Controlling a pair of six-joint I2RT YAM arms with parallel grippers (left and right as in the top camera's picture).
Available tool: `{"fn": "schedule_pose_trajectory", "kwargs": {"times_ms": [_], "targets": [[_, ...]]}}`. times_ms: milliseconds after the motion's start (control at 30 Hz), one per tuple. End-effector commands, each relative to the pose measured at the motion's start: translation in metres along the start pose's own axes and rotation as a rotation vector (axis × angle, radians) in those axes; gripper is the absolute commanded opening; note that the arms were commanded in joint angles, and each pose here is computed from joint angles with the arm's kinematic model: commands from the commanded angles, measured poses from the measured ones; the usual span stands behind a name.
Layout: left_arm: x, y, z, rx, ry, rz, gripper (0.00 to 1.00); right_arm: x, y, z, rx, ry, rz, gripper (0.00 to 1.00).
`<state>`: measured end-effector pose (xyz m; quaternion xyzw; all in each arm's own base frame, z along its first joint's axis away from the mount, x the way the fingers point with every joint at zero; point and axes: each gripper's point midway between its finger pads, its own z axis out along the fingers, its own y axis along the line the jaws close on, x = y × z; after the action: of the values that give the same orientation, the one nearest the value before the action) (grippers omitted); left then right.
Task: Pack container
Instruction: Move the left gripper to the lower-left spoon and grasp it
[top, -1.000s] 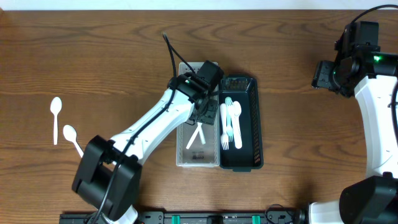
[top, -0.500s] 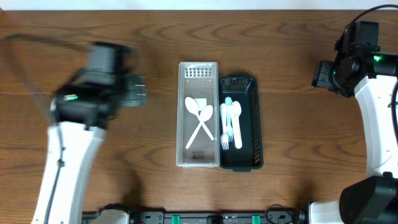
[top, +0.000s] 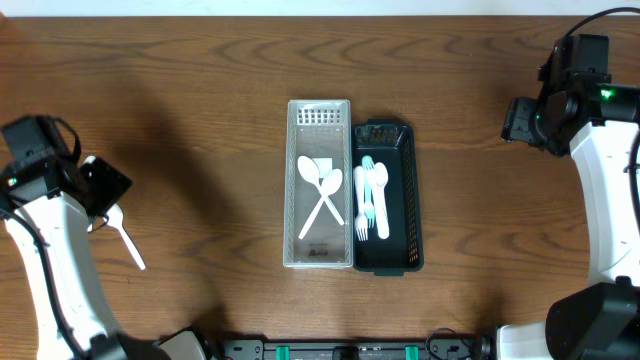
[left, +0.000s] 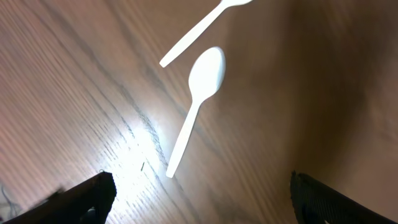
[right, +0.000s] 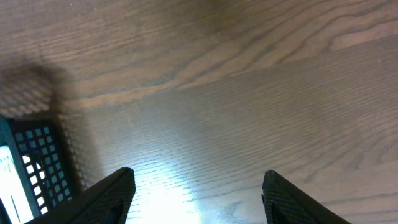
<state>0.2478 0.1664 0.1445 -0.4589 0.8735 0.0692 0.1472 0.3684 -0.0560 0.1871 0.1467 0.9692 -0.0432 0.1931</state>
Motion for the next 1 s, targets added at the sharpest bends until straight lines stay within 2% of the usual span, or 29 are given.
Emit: {"fn": "schedule_pose_trajectory", "kwargs": {"times_ms": [0,367,833,967], "targets": [[0.014,0.005,0.03,0.005,0.08,-0.014,0.92,-0.003,-0.004,-0.002,0.008,-0.009,-0.003,0.69],[0.018,-0.001,0.097,-0.027,0.172,0.078,0.93,-0.001,-0.004,-0.002,0.009,-0.003,-0.014,0.69],[0.028,-0.017,0.139,0.058,0.254,0.188,0.92,-0.002,-0.004,-0.002,0.008,-0.005,-0.014,0.69],[0.028,-0.014,0.145,0.054,0.26,0.18,0.92,-0.003,-0.004,-0.002,0.008,-0.008,-0.014,0.7]]}}
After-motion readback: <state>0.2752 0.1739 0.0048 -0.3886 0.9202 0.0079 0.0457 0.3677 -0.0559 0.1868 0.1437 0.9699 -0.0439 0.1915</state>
